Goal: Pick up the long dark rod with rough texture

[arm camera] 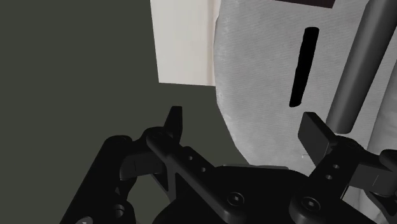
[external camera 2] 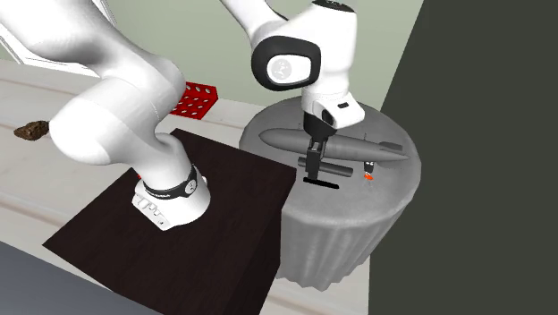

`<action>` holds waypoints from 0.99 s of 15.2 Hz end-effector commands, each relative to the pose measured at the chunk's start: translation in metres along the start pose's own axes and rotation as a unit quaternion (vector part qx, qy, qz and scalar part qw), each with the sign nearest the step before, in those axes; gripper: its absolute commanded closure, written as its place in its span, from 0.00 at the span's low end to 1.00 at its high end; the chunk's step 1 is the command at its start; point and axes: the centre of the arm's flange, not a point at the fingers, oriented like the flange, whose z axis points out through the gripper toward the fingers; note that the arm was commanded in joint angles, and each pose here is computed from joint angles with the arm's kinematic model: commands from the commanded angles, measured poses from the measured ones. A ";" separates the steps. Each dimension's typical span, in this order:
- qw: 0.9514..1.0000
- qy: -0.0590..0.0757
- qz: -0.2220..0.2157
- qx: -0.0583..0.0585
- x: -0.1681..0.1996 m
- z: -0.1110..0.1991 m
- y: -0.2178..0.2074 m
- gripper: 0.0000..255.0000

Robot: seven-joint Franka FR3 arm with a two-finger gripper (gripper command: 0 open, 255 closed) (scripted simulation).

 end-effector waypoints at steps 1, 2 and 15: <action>1.000 0.000 -0.003 0.002 0.001 0.017 -0.019 0.00; 1.000 0.000 -0.004 0.002 0.002 0.028 -0.027 0.00; 1.000 -0.003 -0.016 0.004 0.004 0.146 -0.105 0.00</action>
